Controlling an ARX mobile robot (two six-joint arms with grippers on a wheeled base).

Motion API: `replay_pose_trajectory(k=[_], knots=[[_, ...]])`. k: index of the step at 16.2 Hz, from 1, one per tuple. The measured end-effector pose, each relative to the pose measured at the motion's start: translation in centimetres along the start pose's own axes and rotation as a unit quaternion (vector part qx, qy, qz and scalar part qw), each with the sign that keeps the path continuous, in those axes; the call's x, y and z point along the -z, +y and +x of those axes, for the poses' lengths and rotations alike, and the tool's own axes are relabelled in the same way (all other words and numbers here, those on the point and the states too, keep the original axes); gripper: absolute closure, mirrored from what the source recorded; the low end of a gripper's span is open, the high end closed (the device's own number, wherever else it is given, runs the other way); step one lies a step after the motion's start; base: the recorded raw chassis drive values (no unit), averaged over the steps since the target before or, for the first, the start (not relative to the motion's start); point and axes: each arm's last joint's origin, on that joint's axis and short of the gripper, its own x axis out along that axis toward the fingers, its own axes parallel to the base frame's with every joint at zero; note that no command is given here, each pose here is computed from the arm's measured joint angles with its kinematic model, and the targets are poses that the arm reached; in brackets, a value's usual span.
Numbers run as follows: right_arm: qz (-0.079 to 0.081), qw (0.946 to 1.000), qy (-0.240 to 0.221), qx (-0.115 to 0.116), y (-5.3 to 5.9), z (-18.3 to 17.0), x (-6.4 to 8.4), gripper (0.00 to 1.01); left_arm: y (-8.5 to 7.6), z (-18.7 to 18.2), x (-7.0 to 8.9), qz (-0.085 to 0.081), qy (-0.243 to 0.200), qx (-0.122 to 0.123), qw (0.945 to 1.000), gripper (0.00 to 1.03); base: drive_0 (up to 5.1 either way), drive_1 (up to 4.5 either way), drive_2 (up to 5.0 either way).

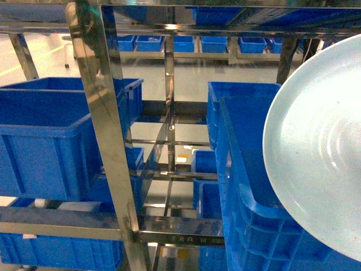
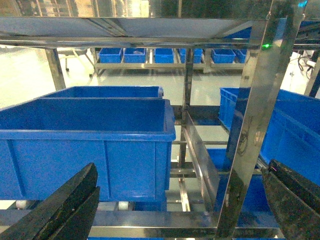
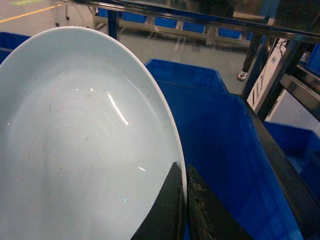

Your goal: Place blue tray on left shelf second layer neatly

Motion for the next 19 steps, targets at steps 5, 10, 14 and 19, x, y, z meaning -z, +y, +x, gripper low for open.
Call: replay_pose_trajectory(k=[5, 10, 14, 19], knots=[[0.000, 1.0000, -0.003, 0.000, -0.01, -0.04, -0.06, 0.99, 0.00, 0.00, -0.04, 0.000, -0.002, 0.000, 1.0000, 0.05, 0.0, 0.00, 0.0], [0.000, 1.0000, -0.004, 0.000, -0.01, -0.05, -0.10, 0.99, 0.00, 0.00, -0.01, 0.000, -0.001, 0.000, 1.0000, 0.05, 0.0, 2.47, -2.5], [0.000, 1.0000, 0.000, 0.000, 0.00, 0.00, -0.01, 0.99, 0.00, 0.00, 0.01, 0.000, 0.000, 0.000, 1.0000, 0.05, 0.0, 2.06, -2.1], [0.000, 1.0000, 0.000, 0.000, 0.00, 0.00, -0.01, 0.99, 0.00, 0.00, 0.01, 0.000, 0.000, 0.000, 1.0000, 0.05, 0.0, 0.00, 0.0]])
